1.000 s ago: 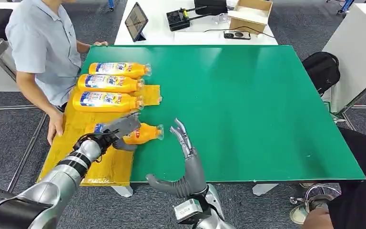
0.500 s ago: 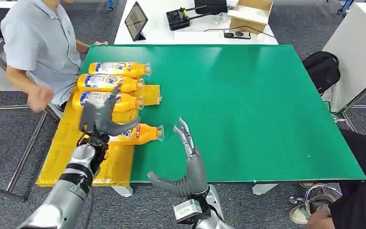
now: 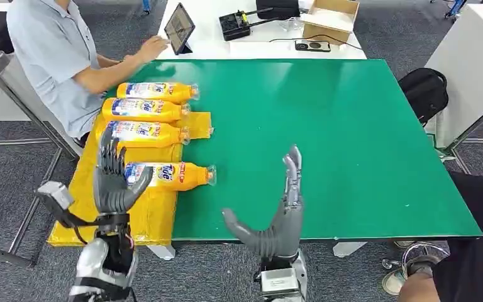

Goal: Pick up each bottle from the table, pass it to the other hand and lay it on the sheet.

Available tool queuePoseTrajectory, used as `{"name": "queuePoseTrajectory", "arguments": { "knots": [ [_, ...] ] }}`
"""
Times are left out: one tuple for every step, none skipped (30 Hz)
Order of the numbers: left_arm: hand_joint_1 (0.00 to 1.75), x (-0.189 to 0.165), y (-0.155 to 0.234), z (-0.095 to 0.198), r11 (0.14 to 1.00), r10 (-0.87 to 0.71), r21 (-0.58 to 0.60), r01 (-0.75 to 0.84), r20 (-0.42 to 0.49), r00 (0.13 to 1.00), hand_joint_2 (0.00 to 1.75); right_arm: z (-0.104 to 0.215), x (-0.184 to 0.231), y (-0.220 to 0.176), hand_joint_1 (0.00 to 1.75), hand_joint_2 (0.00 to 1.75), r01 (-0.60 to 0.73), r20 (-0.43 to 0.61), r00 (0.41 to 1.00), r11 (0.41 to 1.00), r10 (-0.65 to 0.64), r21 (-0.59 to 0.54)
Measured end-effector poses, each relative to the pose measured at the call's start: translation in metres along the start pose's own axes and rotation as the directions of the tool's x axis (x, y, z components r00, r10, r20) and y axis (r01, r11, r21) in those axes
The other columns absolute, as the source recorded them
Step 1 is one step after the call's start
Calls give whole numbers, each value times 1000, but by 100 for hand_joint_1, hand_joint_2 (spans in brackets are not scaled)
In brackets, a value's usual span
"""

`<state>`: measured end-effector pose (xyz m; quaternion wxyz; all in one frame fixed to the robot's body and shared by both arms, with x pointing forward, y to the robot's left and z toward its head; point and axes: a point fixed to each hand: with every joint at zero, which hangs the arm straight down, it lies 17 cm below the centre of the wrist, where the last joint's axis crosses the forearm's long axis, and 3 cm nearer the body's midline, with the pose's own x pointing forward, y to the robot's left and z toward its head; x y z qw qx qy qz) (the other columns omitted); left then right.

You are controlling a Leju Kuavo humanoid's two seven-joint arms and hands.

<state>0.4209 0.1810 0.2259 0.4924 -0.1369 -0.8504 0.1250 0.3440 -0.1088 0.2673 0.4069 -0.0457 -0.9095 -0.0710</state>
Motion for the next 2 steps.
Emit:
{"name": "queuePoseTrajectory", "arguments": {
  "knots": [
    [0,-1,-1,8,1000,-11,2,11,-8,1000,175,1,-4,-5,0,0,-3,-13,1000,1000,3,-10],
    [0,-1,0,14,1000,-30,7,31,-11,999,175,3,-8,-8,0,0,8,-33,999,1000,-9,-17]
  ]
}}
